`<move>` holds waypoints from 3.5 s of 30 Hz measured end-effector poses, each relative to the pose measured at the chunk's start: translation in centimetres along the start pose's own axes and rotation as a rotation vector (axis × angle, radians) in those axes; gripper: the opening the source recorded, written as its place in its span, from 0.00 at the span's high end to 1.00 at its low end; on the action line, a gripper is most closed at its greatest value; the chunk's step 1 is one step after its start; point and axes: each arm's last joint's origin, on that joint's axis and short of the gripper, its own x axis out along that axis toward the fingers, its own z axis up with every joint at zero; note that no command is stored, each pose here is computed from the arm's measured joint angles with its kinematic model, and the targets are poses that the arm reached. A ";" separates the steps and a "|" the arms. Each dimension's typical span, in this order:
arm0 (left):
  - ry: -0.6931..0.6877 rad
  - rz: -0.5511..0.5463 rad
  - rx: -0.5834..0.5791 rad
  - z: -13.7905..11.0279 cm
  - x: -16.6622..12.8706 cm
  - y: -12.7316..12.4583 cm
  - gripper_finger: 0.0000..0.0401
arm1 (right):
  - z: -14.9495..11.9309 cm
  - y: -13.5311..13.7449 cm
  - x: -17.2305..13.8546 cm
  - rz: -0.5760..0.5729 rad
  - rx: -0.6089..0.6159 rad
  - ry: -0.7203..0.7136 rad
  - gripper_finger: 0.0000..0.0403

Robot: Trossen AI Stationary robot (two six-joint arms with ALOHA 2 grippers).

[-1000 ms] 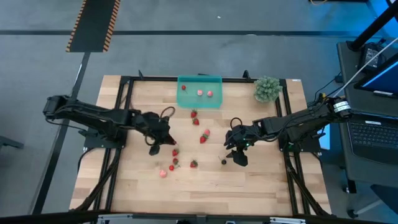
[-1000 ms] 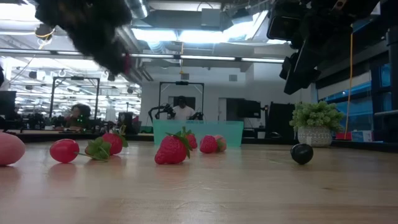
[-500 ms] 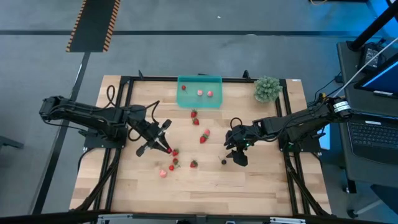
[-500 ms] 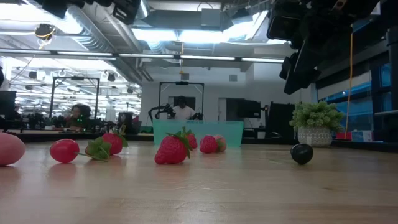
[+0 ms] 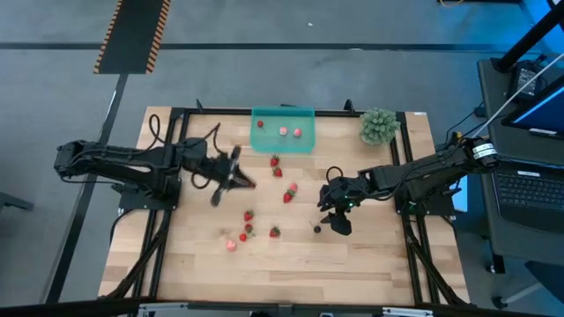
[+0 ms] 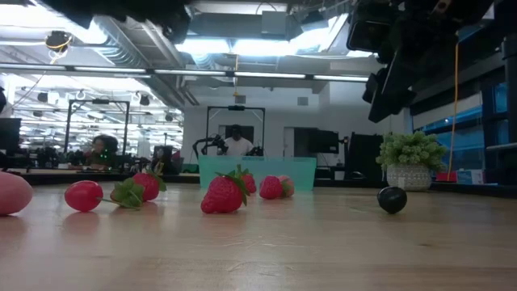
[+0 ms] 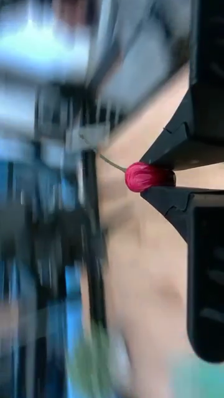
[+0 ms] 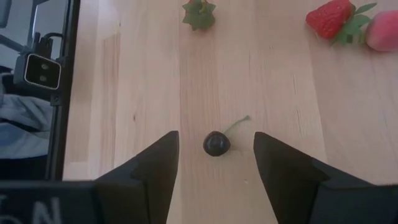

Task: Pick and placing Produce into tupperware
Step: Put the red cherry into the green container

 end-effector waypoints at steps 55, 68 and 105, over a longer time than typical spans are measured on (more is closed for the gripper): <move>0.890 0.800 -0.523 -7.1 9.0 27.7 0.93 | 0.0 0.0 0.0 0.000 -0.054 -0.001 0.48; 0.932 0.878 -0.534 -8.8 8.3 29.9 0.93 | 0.0 0.0 0.0 0.000 -0.054 -0.001 0.48; 0.966 0.832 -0.578 -9.0 7.9 29.6 0.72 | 0.0 0.0 0.0 0.000 -0.052 0.000 0.48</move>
